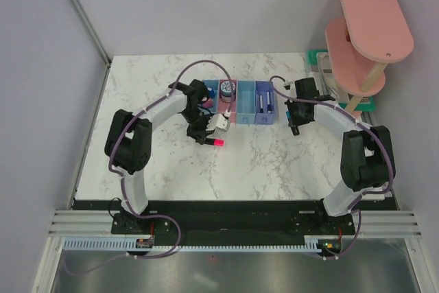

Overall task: Sort the stationery into containers
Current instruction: Pick up the pen from the center of the board, then place the pen in the storage box.

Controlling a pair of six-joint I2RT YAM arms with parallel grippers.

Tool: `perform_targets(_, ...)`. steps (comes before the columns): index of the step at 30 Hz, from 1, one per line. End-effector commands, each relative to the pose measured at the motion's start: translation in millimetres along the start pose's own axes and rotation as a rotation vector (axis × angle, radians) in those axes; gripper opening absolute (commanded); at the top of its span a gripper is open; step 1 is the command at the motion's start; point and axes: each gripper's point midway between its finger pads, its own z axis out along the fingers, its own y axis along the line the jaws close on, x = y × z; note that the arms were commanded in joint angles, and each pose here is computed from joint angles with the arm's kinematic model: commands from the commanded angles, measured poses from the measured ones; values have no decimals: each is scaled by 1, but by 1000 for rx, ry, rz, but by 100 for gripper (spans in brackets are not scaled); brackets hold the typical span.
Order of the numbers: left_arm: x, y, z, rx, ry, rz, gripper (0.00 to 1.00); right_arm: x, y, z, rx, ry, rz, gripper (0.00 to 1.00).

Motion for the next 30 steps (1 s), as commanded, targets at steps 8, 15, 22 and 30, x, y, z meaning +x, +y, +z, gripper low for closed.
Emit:
perform_targets(8, -121, 53, -81, -104, -394, -443, 2, -94, 6, -80, -69, -311, 31, 0)
perform_targets(15, -153, 106, -88, -132, -550, -675, 2, -141, 23, -96, -180, -440, 86, 0)
perform_targets(22, -163, 145, -76, -120, -644, -856, 2, -186, 44, -103, -314, -569, 130, 0)
perform_targets(30, -162, 190, -75, -236, -706, -972, 2, -202, 81, -61, -505, -528, 173, 0)
